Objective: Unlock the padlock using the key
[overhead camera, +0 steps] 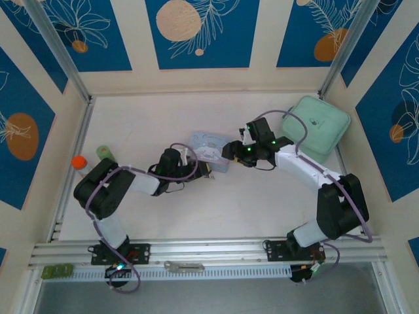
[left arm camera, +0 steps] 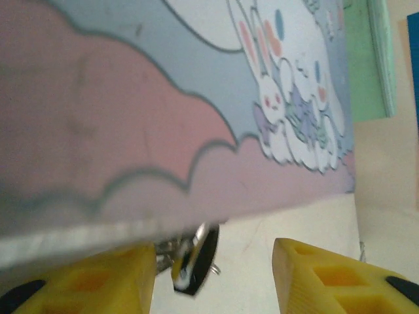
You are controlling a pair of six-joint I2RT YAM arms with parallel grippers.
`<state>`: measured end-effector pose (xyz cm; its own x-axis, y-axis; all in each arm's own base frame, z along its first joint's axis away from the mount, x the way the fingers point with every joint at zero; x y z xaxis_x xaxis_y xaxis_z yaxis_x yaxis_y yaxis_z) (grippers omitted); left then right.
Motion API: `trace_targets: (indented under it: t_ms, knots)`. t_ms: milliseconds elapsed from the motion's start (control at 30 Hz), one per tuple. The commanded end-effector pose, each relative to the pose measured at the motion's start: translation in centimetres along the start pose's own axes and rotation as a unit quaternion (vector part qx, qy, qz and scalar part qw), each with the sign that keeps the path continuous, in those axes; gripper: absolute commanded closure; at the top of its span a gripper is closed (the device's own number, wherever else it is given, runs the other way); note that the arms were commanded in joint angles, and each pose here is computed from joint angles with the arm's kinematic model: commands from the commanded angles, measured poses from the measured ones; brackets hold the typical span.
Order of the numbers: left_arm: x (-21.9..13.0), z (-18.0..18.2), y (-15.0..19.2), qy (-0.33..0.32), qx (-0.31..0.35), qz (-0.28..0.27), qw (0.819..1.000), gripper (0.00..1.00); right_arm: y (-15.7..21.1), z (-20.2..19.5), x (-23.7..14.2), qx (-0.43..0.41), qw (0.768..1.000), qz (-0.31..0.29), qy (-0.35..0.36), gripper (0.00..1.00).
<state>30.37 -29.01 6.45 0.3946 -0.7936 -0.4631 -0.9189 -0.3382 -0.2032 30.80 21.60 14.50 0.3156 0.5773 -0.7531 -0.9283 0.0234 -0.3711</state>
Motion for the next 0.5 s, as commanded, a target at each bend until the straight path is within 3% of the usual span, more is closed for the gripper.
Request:
trace_targets:
  t_ms: [0,200,333,467]
  knots:
    - [-1.7,-1.2,-0.3,0.015,-0.006,-0.023,1.000,0.50,0.1,-0.2,-0.8,-0.057,0.997,-0.008,0.055,0.39]
    - [-5.8,-1.5,-2.9,0.007,-0.031,-0.098,0.995,0.44,0.9,1.7,0.1,-0.155,0.985,-0.015,0.077,0.39]
    - [-8.4,-0.4,-5.3,-0.044,-0.047,-0.159,0.985,0.28,2.2,3.3,2.1,-0.253,0.961,0.019,0.110,0.40]
    - [-10.1,-0.1,-7.2,-0.049,-0.058,-0.213,0.974,0.25,3.1,4.4,4.4,-0.323,0.933,0.057,0.147,0.41]
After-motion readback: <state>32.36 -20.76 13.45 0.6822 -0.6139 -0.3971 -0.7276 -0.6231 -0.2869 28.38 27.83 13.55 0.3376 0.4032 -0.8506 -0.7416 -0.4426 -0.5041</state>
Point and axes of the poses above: each hand's point on the last joint's axis, 136 mm out from that joint toward the fingers, its own x axis out along the fingers, its own z axis along the line the jaws close on, y = z × x, the point moved 1 cm from there along -x, back along the fingers, and after that the axes turned 10 degrees about -x, right-handed, at the moved point
